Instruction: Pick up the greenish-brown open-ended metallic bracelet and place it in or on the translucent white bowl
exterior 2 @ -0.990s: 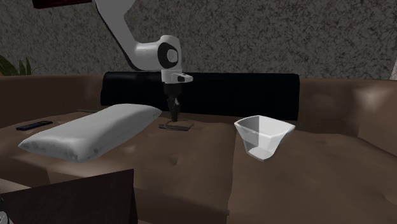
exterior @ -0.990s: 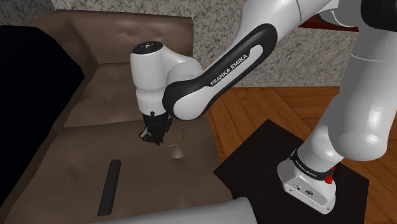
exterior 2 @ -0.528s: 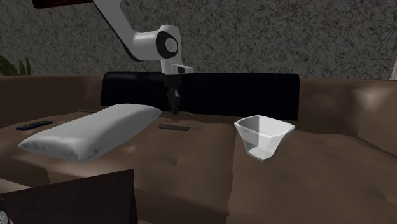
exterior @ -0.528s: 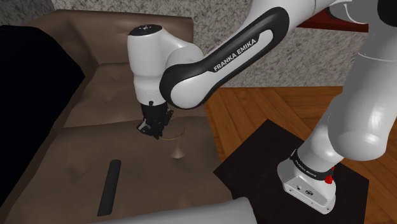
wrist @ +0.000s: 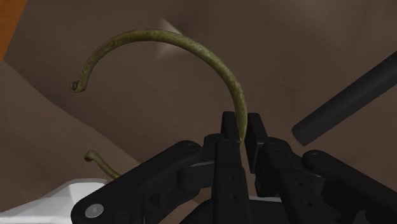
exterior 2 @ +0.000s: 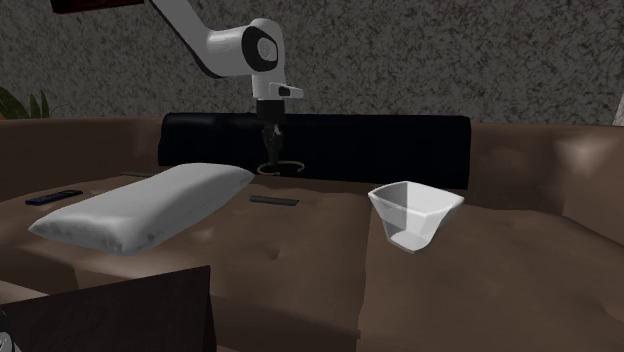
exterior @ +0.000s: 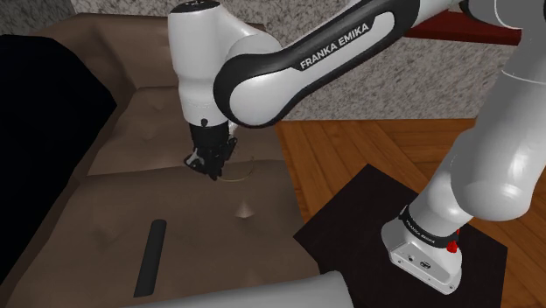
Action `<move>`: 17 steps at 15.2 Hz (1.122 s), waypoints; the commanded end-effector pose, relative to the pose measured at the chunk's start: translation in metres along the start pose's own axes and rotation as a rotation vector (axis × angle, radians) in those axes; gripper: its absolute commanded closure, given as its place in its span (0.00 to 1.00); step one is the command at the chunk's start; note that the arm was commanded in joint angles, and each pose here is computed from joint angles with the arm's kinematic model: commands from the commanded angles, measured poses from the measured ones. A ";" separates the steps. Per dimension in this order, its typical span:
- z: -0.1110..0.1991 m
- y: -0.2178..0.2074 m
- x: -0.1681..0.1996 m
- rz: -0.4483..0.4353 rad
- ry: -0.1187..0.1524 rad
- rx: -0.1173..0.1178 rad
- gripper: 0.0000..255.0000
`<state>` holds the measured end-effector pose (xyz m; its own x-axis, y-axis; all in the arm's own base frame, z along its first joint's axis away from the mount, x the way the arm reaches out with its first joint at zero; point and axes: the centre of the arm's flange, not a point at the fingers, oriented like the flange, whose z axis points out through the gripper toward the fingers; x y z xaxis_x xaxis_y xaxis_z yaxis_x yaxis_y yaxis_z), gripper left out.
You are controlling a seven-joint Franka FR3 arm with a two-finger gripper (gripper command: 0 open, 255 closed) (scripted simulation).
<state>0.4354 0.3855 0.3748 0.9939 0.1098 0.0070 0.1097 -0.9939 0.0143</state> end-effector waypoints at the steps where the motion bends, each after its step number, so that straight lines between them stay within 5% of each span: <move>1: -0.009 0.001 -0.001 0.000 -0.001 0.000 1.00; 17: -0.008 0.116 0.176 0.000 -0.001 0.000 1.00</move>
<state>0.6127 0.2970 0.3837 0.9940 0.1092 0.0068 0.1091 -0.9939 0.0141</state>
